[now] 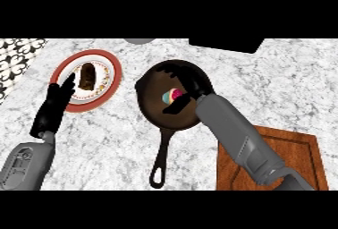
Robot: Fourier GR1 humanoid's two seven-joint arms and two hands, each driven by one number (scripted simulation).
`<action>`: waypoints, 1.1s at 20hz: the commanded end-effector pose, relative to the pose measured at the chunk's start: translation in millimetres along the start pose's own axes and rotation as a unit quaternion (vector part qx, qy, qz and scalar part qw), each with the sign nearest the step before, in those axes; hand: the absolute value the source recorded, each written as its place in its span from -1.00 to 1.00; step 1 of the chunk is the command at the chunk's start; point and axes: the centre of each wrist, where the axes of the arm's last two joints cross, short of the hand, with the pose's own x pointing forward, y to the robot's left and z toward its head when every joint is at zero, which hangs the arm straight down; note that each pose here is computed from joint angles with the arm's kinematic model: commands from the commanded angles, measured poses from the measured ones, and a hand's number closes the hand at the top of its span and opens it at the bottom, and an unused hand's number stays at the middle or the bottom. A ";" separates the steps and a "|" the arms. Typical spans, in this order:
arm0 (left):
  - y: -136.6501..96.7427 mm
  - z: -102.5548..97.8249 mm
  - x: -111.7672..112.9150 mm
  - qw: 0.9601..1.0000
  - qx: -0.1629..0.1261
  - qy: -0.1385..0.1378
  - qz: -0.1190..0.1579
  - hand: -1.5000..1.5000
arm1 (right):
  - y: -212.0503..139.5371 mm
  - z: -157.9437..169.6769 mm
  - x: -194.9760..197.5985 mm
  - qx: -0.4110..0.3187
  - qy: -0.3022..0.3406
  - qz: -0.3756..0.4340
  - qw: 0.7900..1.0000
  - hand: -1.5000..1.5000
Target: Pick the cupcake from the cutting board and place it in the pan
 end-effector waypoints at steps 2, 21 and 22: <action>2.0 -4.9 4.7 1.000 -0.002 -0.003 0.001 0.00 | 6.5 5.5 -6.3 -0.017 -0.015 -0.045 0.999 -1.00; 20.1 3.8 -15.4 0.999 0.044 0.025 0.013 0.00 | -52.0 -5.0 -16.5 -0.179 -0.010 -0.178 0.967 -1.00; 28.6 12.3 -33.3 0.998 0.038 0.040 0.013 0.00 | -70.5 2.8 -30.0 -0.190 -0.003 -0.179 0.965 -1.00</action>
